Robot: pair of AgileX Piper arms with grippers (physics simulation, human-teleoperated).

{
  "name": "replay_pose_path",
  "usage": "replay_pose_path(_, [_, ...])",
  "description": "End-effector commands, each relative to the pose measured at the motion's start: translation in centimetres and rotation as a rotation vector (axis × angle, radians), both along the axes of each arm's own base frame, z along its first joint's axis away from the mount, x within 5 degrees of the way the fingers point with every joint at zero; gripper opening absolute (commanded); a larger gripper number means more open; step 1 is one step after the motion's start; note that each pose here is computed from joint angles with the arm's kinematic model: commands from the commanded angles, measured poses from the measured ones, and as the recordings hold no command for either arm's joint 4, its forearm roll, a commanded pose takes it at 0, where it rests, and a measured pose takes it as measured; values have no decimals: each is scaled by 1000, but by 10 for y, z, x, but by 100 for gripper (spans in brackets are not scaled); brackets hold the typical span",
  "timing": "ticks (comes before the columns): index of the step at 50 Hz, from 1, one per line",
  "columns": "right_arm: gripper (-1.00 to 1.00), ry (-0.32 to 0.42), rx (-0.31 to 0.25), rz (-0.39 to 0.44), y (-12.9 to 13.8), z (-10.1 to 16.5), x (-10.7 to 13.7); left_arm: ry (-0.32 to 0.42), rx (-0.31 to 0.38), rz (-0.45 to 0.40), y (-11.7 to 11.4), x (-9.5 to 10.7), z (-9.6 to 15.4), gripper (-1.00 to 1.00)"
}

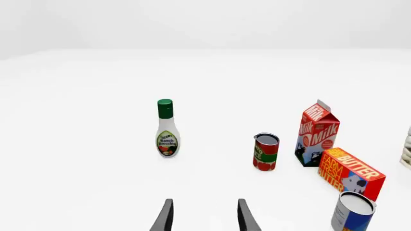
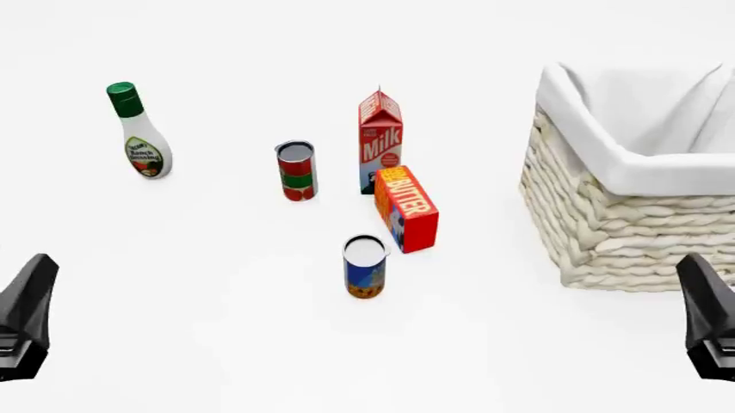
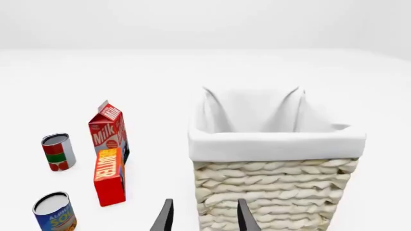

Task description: Pick the alphabet soup and place it in the basket.

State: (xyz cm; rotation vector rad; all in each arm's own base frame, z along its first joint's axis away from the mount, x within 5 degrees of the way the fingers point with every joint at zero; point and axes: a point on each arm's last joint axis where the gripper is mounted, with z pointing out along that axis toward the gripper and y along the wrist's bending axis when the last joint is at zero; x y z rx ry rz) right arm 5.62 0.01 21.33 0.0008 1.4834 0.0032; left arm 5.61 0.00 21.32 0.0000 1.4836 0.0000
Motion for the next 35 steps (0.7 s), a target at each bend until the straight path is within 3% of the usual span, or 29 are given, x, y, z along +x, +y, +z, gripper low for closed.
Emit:
replay_pose_path(1, [100, -4, 26, 44, 2, 8, -1, 0, 0, 0, 0, 0, 0, 100])
replay_pose_path(3, [100, 13, 27, 54, 3, 9, -1, 0, 0, 0, 0, 0, 0, 100])
replay_pose_path(4, [100, 52, 56, 55, 3, 7, 4, 0, 0, 0, 0, 0, 0, 100])
replay_pose_path(7, [100, 37, 37, 59, 3, 7, 0, 0, 0, 0, 0, 0, 0, 100])
replay_pose_path(14, [100, 20, 23, 160, 7, 47, -10, 0, 0, 0, 0, 0, 0, 100])
replay_pose_path(19, [100, 62, -33, 260, 14, 88, -4, 0, 0, 0, 0, 0, 0, 100])
replay_pose_path(26, [100, 105, -108, 360, 25, 112, 10, 0, 0, 0, 0, 0, 0, 100])
replay_pose_path(29, [100, 162, -131, 421, 35, 121, 22, 0, 0, 0, 0, 0, 0, 100])
replay_pose_path(31, [100, 161, -178, 462, 40, 129, 25, 0, 0, 0, 0, 0, 0, 100])
replay_pose_path(35, [100, 185, -194, 512, 50, 142, 32, 0, 0, 0, 0, 0, 0, 100])
